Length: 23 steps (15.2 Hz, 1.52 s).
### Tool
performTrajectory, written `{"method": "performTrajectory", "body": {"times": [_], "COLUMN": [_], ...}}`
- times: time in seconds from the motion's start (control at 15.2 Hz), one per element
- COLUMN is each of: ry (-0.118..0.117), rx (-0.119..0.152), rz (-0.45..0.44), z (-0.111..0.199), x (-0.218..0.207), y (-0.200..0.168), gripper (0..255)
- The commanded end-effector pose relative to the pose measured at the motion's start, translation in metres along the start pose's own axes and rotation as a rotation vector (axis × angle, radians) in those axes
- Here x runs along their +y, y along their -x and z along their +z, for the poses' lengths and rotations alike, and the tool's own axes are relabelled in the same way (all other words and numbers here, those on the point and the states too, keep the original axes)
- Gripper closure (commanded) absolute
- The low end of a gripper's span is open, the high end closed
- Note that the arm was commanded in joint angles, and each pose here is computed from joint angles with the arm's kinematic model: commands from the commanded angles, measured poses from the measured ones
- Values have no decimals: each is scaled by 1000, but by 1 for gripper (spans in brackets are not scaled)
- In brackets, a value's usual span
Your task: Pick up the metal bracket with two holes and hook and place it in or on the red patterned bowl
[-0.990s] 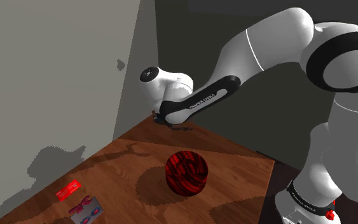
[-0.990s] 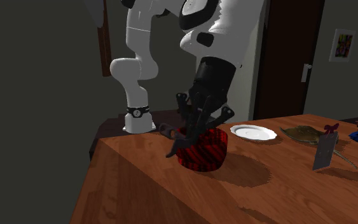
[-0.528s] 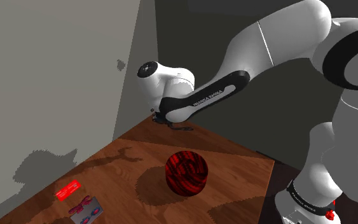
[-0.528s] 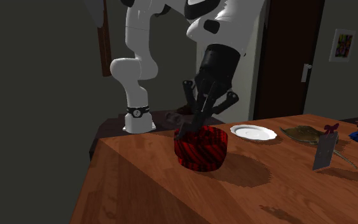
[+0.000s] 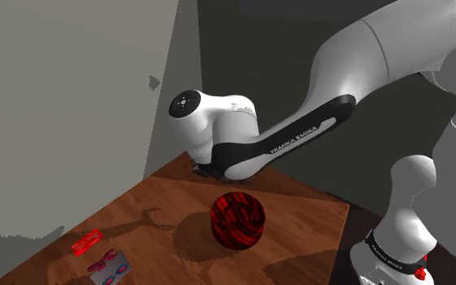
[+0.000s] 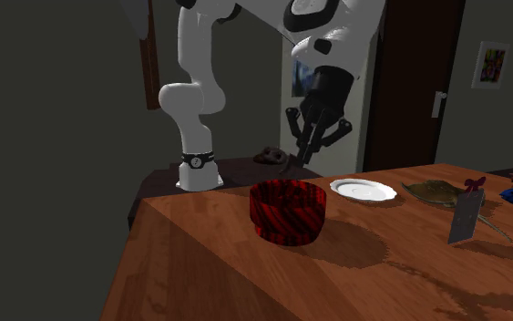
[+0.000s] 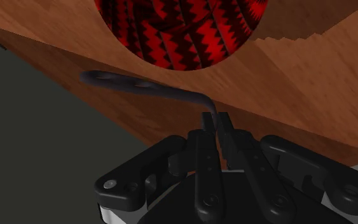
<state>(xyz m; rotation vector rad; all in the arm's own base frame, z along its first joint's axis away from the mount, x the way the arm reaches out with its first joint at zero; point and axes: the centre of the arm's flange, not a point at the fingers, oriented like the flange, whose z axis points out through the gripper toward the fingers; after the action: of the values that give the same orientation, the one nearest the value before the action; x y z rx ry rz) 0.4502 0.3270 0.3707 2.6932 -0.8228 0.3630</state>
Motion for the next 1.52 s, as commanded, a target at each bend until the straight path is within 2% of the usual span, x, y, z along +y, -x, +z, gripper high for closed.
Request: {"method": "performTrajectory", "body": {"times": [0.0, 0.26, 1.32, 1.45], "ry": [1, 1, 1, 1], "rx": [0, 0, 0, 0], "rz": [1, 1, 1, 1], "z": [-8, -30, 47, 47], "x": [-1, 0, -18, -18], "y": [26, 80, 107, 107], "gripper": [255, 255, 255, 255]}}
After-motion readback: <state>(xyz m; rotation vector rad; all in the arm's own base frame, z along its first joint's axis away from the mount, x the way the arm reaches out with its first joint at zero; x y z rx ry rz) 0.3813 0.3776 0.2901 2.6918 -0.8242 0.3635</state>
